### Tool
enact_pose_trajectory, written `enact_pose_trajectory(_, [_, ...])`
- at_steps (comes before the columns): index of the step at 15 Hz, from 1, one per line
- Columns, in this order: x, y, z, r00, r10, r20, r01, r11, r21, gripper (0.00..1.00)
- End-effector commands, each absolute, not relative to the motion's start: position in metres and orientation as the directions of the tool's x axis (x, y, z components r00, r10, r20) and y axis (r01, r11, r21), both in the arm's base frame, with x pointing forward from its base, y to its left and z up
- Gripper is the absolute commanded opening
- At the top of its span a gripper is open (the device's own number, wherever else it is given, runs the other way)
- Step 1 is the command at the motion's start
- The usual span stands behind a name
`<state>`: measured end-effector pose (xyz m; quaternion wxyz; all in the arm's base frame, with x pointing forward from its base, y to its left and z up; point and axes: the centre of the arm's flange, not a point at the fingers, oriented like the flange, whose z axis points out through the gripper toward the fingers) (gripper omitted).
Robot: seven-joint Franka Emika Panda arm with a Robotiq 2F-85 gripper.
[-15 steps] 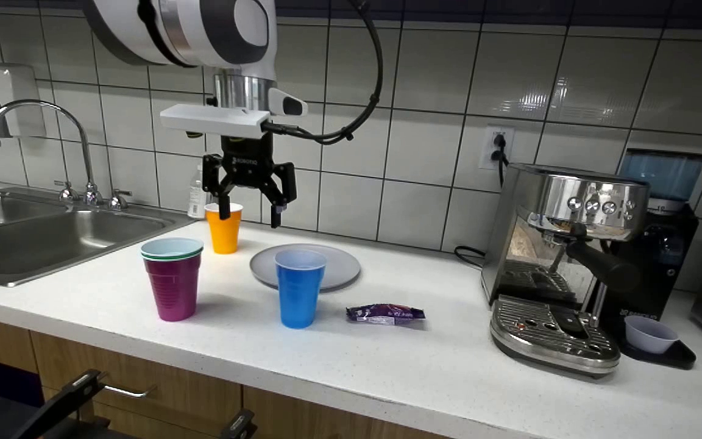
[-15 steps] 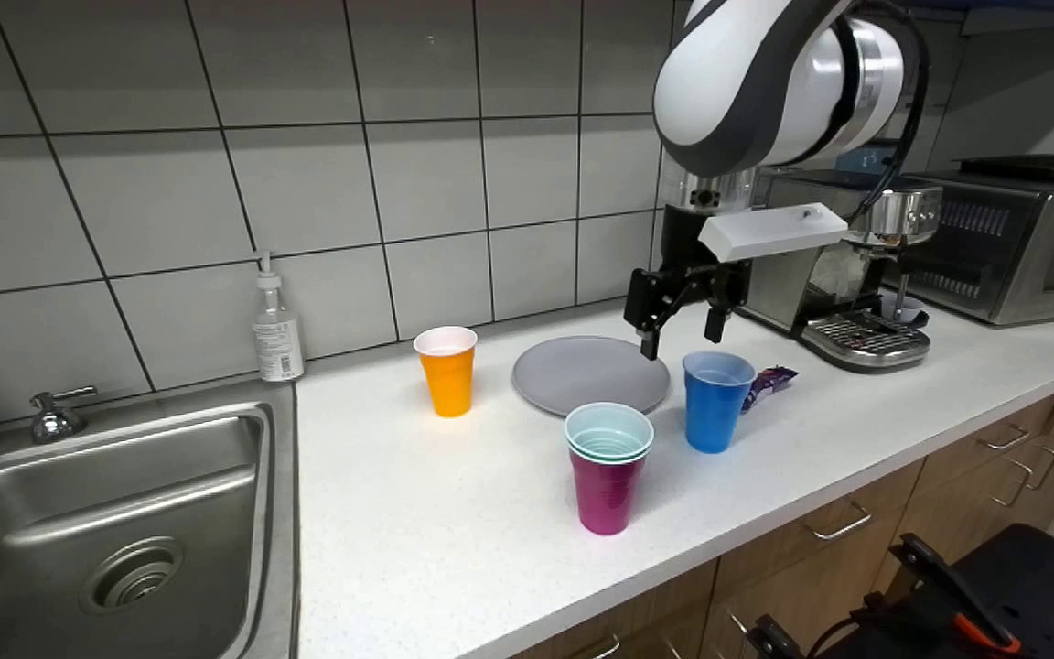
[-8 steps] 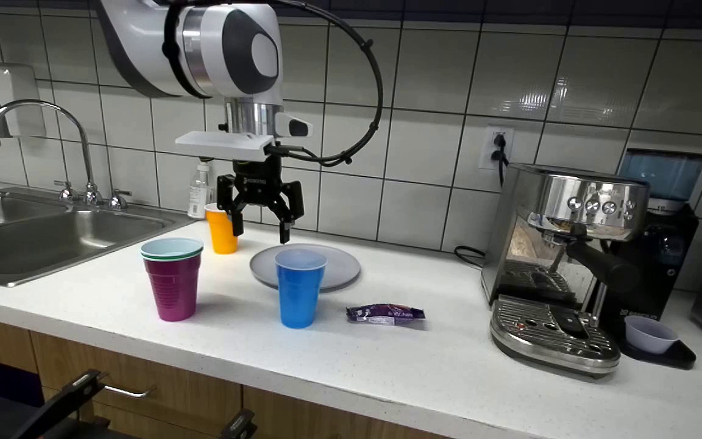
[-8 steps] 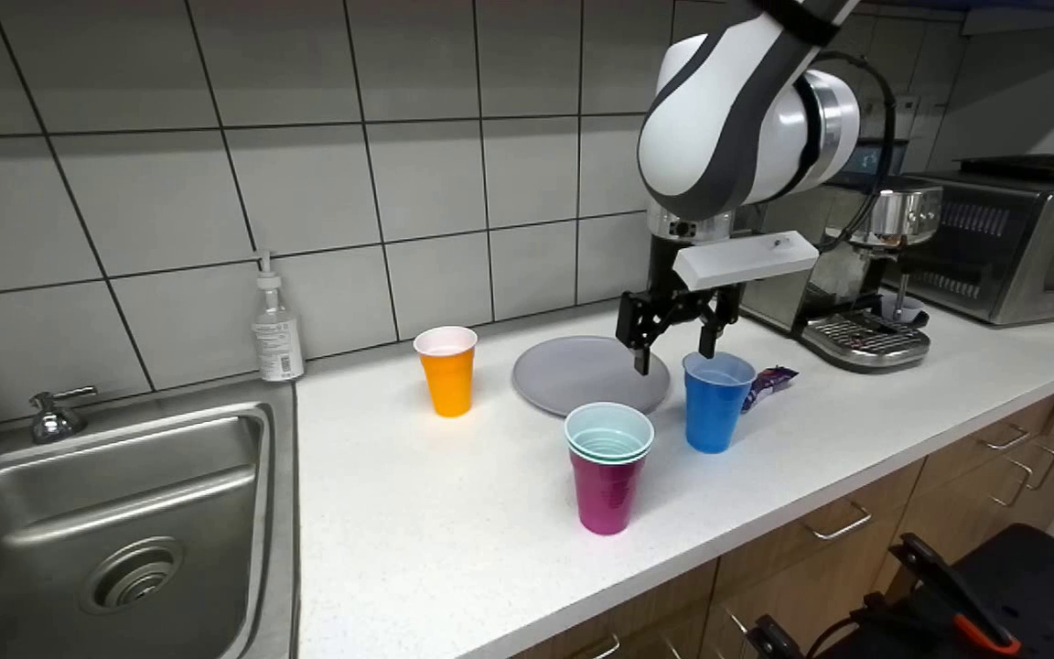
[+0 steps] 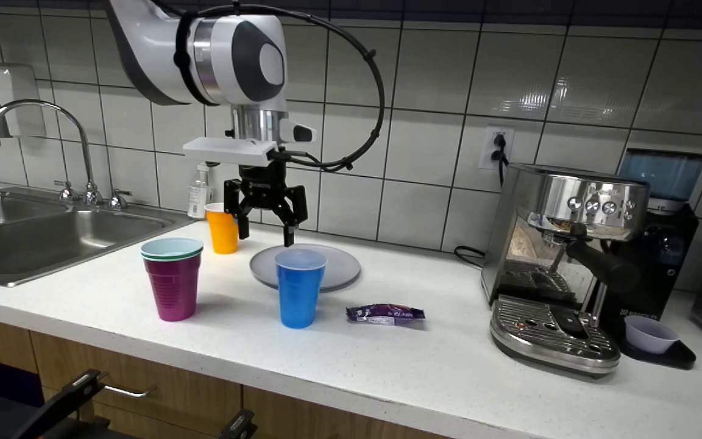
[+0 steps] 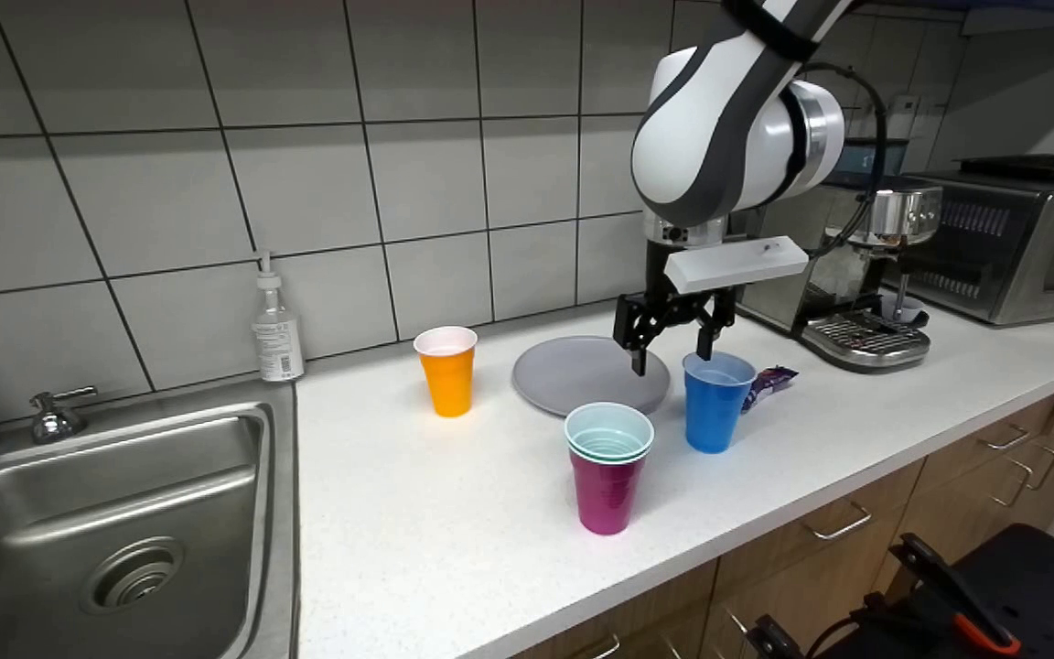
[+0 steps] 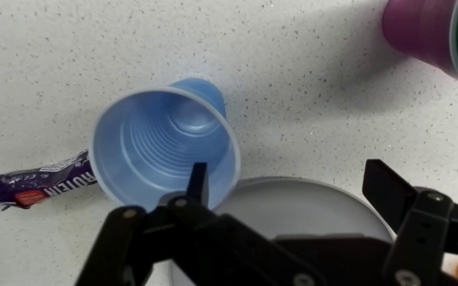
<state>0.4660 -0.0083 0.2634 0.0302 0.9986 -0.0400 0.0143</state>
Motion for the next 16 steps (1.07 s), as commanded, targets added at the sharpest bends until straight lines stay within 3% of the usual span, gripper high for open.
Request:
enact_pose_trajectory(1, [0.466,-0.008,0.263,0.996,-0.079,0.031,-0.081,-0.995,0.059,1.00])
enact_pose_trajectory(16, [0.468,-0.024,0.238,0.993,-0.116,0.012,-0.117,-0.991,0.071,1.00])
